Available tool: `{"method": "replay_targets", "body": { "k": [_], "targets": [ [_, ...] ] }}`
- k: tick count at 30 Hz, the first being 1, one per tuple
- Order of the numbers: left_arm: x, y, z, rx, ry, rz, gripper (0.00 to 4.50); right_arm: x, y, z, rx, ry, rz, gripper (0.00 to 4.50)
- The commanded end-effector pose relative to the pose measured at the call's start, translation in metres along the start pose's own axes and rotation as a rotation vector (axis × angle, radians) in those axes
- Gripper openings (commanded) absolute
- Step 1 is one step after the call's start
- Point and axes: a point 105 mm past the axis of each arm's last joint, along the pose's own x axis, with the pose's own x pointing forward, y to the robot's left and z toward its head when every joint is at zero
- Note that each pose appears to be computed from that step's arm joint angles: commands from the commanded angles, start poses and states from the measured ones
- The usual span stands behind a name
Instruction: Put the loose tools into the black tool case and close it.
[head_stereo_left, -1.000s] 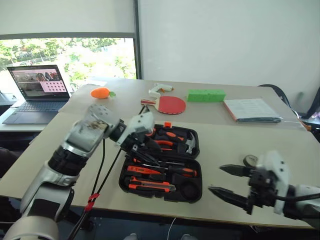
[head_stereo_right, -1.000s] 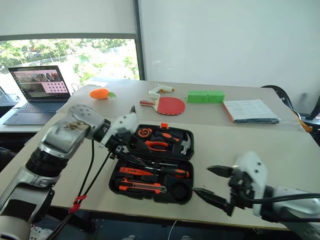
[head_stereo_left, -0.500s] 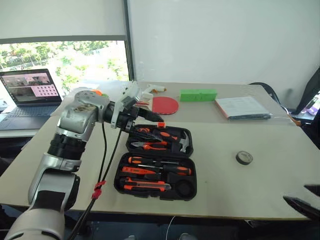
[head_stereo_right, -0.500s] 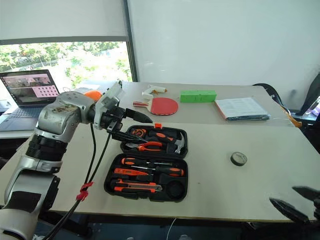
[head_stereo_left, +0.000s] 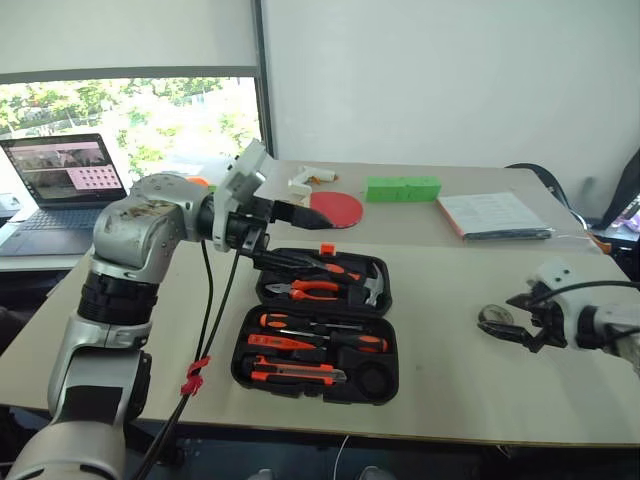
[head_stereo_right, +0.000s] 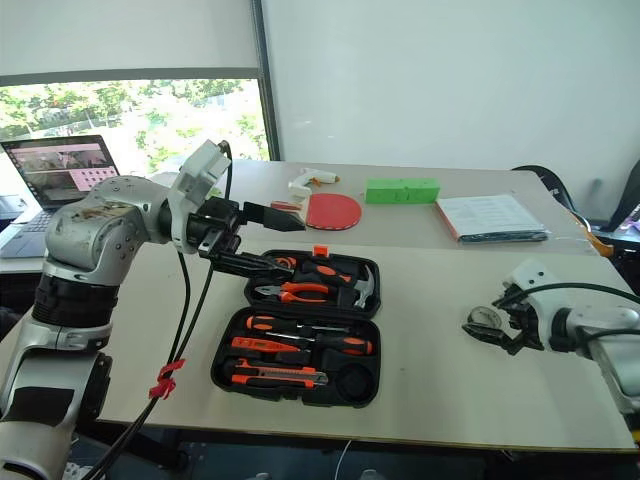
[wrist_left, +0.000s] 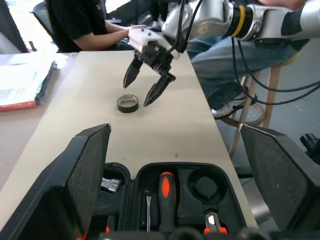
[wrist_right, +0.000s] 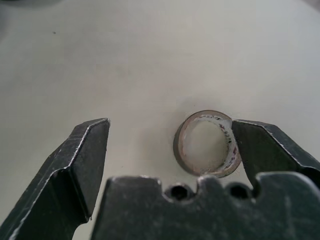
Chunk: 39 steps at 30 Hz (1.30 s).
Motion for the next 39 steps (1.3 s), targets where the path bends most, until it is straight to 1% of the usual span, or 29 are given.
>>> {"method": "replay_targets", "body": {
  "k": [1,3,4,5,8,10,12,14,17,18,20,23,24,27,29,32,36,39],
  "targets": [
    [-0.005,-0.005,0.01,0.052,-0.013,0.019,4.48,0.007,-0.006,-0.006,-0.027,0.063,0.019,4.24],
    [-0.007,-0.005,0.01,0.054,-0.012,0.032,4.5,0.009,-0.006,-0.01,-0.011,0.095,0.037,3.8],
    [-0.007,-0.005,0.01,0.055,-0.011,0.037,4.5,0.01,-0.005,-0.011,-0.004,0.106,0.046,3.38],
    [-0.007,-0.005,0.009,0.058,-0.008,0.043,4.5,0.011,-0.003,-0.011,-0.007,0.109,0.06,3.11],
    [-0.007,-0.005,0.009,0.065,-0.006,0.053,4.5,0.015,0.0,-0.014,-0.024,0.117,0.059,1.93],
    [-0.007,-0.006,0.009,0.065,-0.008,0.056,4.5,0.016,-0.002,-0.013,-0.026,0.103,0.043,1.35],
    [-0.007,-0.007,0.008,0.065,-0.007,0.058,4.5,0.015,-0.002,-0.011,-0.027,0.086,0.038,0.63],
    [-0.009,-0.007,0.006,0.063,-0.002,0.063,4.5,0.008,0.003,-0.003,-0.038,0.047,0.071,0.02],
    [-0.013,-0.007,-0.001,0.05,0.027,0.064,4.5,-0.005,0.024,0.025,-0.086,-0.055,0.175,0.02],
    [-0.015,-0.008,-0.004,0.046,0.045,0.06,4.5,-0.012,0.049,0.045,-0.136,-0.115,0.273,0.02],
    [-0.017,-0.01,-0.009,0.04,0.07,0.053,4.5,-0.024,0.094,0.069,-0.218,-0.18,0.433,0.02],
    [-0.019,-0.014,-0.016,0.041,0.106,0.034,4.5,-0.031,0.14,0.085,-0.328,-0.231,0.558,0.02],
    [-0.019,-0.014,-0.017,0.044,0.117,0.028,4.5,-0.033,0.149,0.088,-0.352,-0.243,0.579,0.02],
    [-0.019,-0.017,-0.023,0.04,0.144,0.011,4.5,-0.031,0.18,0.091,-0.383,-0.252,0.668,0.02],
    [-0.018,-0.018,-0.025,0.041,0.159,-0.001,4.5,-0.021,0.194,0.087,-0.414,-0.236,0.692,0.02],
    [-0.017,-0.02,-0.025,0.042,0.167,-0.008,4.5,-0.011,0.202,0.08,-0.43,-0.205,0.705,0.02],
    [-0.017,-0.023,-0.024,0.035,0.179,-0.015,4.5,-0.009,0.217,0.07,-0.434,-0.18,0.773,0.02],
    [-0.017,-0.026,-0.025,0.03,0.19,-0.019,4.5,-0.004,0.218,0.065,-0.446,-0.154,0.763,0.02]
  ]
}}
